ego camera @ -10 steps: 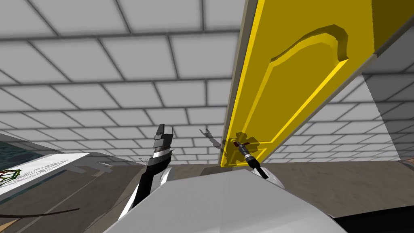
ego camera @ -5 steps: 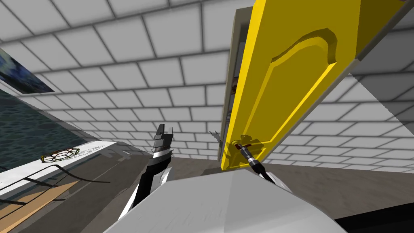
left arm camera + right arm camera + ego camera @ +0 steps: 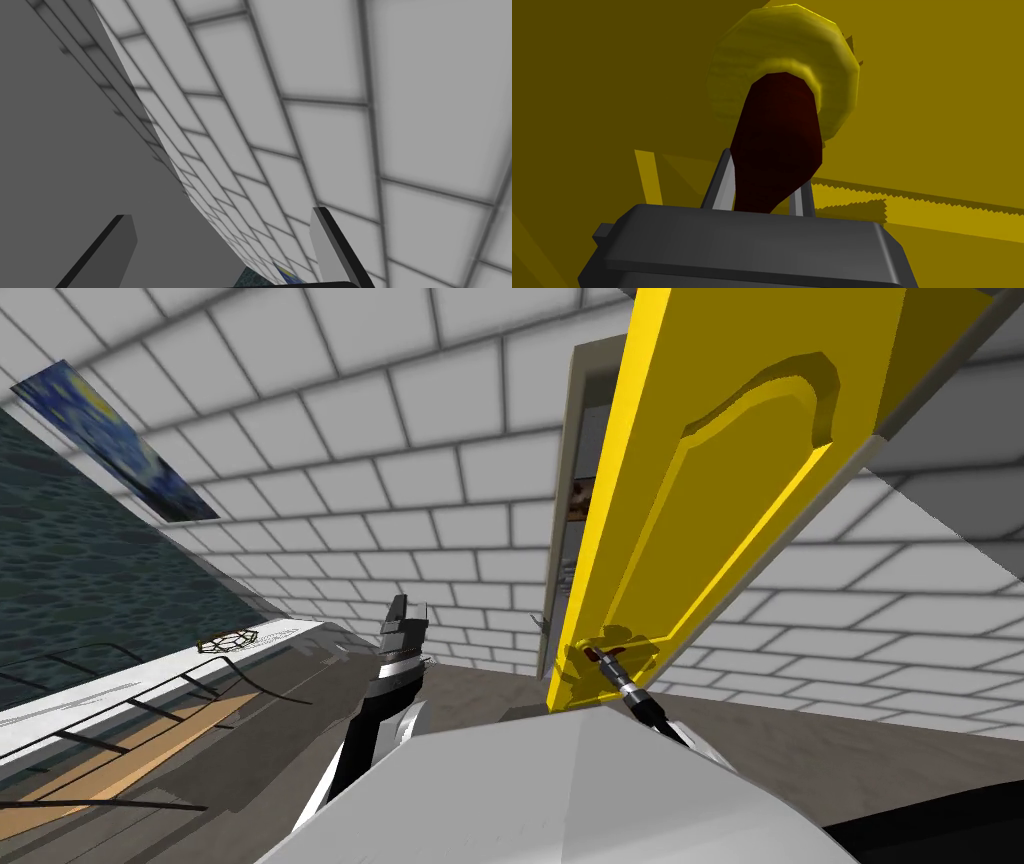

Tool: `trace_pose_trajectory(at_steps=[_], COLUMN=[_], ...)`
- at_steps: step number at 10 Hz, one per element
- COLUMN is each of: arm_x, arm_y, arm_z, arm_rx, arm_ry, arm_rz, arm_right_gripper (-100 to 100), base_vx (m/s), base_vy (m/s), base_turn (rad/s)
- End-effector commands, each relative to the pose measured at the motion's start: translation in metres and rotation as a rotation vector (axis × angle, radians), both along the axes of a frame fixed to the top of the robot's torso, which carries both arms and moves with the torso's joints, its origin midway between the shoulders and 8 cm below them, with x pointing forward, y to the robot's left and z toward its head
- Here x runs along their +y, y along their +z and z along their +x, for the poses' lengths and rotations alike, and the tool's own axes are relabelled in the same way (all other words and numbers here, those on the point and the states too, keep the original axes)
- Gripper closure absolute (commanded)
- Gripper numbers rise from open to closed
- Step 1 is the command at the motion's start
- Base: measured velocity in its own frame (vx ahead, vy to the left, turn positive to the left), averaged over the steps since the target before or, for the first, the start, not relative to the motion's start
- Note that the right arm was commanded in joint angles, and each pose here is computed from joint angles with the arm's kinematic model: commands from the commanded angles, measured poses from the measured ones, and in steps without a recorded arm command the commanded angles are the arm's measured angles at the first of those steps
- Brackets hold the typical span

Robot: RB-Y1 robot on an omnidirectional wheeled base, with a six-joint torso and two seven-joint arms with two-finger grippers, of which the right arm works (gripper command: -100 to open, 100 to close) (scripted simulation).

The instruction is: Pull the door open

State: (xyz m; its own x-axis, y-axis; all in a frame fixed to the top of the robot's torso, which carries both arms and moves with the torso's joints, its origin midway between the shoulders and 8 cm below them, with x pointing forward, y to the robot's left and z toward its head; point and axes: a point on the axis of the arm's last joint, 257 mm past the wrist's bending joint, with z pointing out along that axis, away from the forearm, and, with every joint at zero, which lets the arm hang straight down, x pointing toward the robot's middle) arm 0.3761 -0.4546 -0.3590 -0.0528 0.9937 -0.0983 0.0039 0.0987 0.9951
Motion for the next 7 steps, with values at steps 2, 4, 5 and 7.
trace_pose_trajectory(at_steps=[2,4,5,7], arm_x=[-0.001,-0.004,-0.005,-0.007], arm_y=[0.002,0.002,0.003,0.004], arm_z=[-0.009,-0.016,-0.022,-0.03], arm_rx=[-0.005,-0.007,-0.008,-0.009], arm_ry=[0.016,0.027,0.035,0.047], arm_rz=[-0.001,-0.002,-0.003,-0.003], arm_right_gripper=[100,100,100,100], base_vx=[-0.207,-0.228,-0.246,-0.266], base_vy=[-0.084,-0.08,-0.133,-0.104], base_turn=[0.185,0.192,0.246,0.196])
